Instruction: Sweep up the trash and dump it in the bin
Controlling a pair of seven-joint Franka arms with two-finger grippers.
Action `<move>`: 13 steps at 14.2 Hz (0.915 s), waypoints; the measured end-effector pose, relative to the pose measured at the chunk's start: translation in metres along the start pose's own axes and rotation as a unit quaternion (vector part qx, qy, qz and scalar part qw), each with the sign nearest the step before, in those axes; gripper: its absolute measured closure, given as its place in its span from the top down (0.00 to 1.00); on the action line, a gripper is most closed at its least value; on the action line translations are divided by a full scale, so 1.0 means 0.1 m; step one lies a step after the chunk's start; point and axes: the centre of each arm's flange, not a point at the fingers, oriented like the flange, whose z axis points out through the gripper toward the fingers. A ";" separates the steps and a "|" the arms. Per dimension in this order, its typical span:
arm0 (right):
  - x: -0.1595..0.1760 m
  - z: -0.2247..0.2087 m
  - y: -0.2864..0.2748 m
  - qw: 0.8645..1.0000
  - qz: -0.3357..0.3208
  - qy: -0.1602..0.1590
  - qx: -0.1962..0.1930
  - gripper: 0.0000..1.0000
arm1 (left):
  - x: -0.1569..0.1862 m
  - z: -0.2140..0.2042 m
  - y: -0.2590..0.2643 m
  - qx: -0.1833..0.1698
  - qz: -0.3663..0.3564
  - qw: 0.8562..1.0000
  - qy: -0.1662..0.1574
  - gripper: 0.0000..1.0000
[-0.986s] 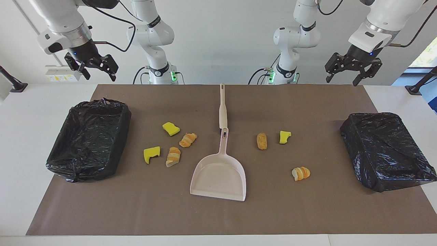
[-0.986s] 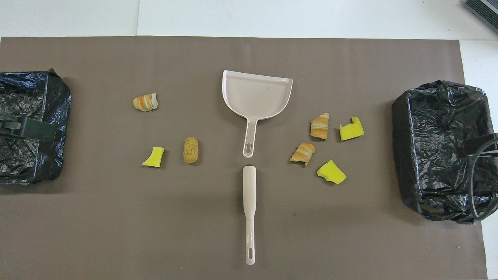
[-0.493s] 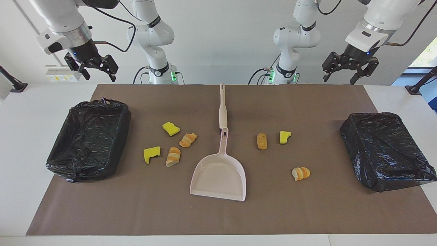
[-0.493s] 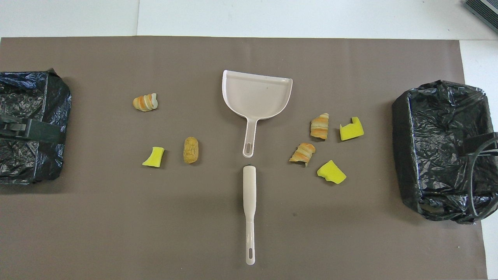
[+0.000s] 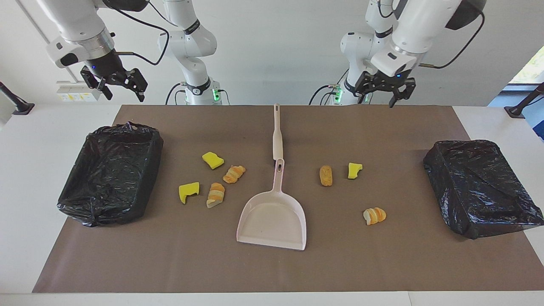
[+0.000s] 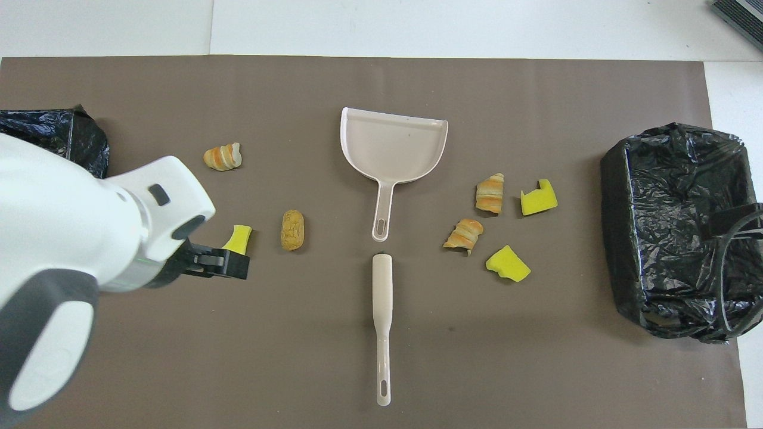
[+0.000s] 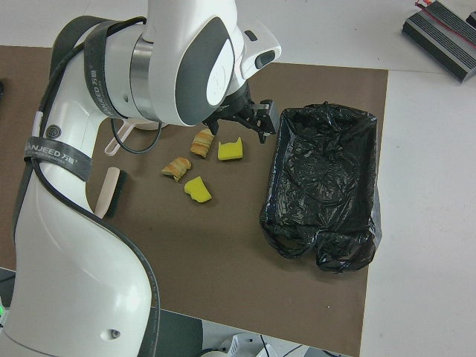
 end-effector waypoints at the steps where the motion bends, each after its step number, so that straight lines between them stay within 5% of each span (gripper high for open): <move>1: 0.00 0.00 0.00 1.000 0.000 0.000 0.000 1.00 | -0.10 0.17 0.24 0.001 -0.007 1.000 0.003 1.00; 13: 0.00 0.02 -0.01 1.000 -0.001 -0.001 0.000 1.00 | -0.99 2.04 2.14 0.005 -0.040 0.999 0.015 1.00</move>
